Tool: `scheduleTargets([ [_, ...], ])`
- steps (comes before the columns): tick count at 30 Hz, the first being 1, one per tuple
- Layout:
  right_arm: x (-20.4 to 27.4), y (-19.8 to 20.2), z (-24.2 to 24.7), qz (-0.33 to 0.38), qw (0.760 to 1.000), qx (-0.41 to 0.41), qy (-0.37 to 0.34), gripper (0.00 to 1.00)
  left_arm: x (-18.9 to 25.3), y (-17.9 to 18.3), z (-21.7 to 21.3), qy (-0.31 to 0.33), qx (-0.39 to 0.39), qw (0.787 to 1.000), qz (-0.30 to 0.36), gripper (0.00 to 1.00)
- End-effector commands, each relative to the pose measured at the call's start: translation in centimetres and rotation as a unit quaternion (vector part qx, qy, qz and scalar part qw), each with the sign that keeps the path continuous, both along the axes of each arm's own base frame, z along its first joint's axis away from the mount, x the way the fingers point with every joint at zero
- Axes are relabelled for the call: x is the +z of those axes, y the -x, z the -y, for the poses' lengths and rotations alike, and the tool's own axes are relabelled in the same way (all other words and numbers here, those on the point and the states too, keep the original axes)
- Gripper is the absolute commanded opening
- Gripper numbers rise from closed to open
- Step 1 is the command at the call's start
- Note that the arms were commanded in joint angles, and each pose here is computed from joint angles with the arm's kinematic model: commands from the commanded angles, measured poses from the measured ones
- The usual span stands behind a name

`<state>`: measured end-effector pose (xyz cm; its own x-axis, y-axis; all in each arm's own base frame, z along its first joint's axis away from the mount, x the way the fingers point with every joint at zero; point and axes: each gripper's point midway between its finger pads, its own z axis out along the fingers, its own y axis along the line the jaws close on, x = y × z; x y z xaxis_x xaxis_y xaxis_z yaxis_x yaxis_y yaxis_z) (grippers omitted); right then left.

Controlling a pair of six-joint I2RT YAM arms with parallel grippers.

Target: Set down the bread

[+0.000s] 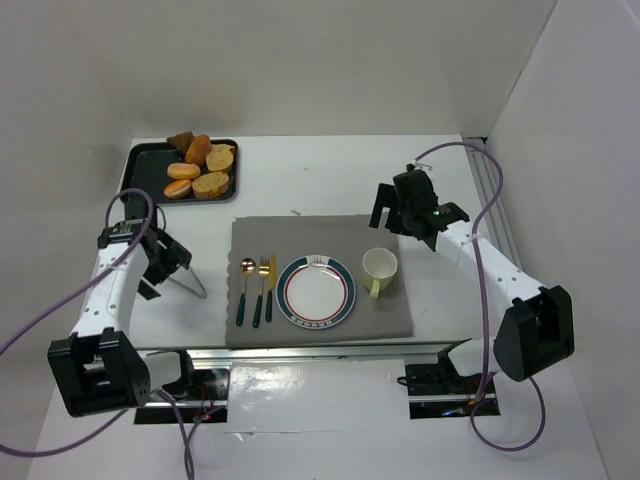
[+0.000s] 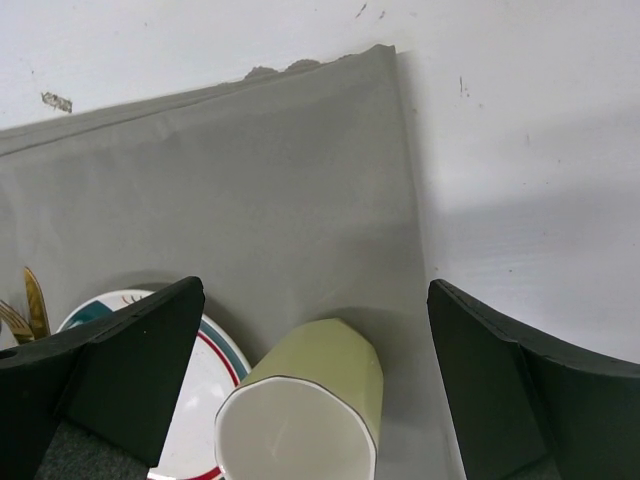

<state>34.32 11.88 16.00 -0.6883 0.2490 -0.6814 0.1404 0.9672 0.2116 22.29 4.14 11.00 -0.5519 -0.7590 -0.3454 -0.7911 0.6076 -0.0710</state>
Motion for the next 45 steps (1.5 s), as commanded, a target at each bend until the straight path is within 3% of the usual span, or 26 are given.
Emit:
scheduleTargets([
  [1, 0.1, -0.6, -1.0, 0.015, 1.000, 0.022, -0.011, 1.00, -1.2, 0.5, -0.8, 0.040, 0.029, 0.999, -0.003, 0.98],
  [18, -0.7, 0.0, -1.9, 0.003, 0.999, 0.038, -0.031, 1.00, -6.7, -3.5, -0.6, 0.058, 0.011, 0.998, -0.021, 1.00],
  [23, -0.7, 0.0, -1.9, 0.003, 0.999, 0.038, -0.031, 1.00, -6.9, -3.9, -1.8, 0.009, 0.034, 0.998, -0.042, 1.00],
  [28, -0.7, 0.1, -2.1, 0.002, 0.998, 0.043, -0.035, 1.00, -7.5, -5.4, -2.7, -0.002, 0.049, 0.997, -0.057, 1.00],
  [38, -1.0, 0.1, -2.0, 0.002, 0.998, 0.046, -0.032, 1.00, -9.1, -6.7, -3.7, -0.026, 0.081, 0.993, -0.082, 0.85],
  [41, -0.6, -0.2, -2.0, 0.008, 0.999, 0.043, -0.030, 1.00, -9.8, -6.6, -3.3, -0.015, 0.079, 0.993, -0.092, 0.85],
  [45, -0.9, -0.2, -2.0, 0.003, 0.999, 0.043, -0.028, 1.00, -10.0, -7.3, -3.5, -0.010, 0.083, 0.993, -0.082, 0.94],
])
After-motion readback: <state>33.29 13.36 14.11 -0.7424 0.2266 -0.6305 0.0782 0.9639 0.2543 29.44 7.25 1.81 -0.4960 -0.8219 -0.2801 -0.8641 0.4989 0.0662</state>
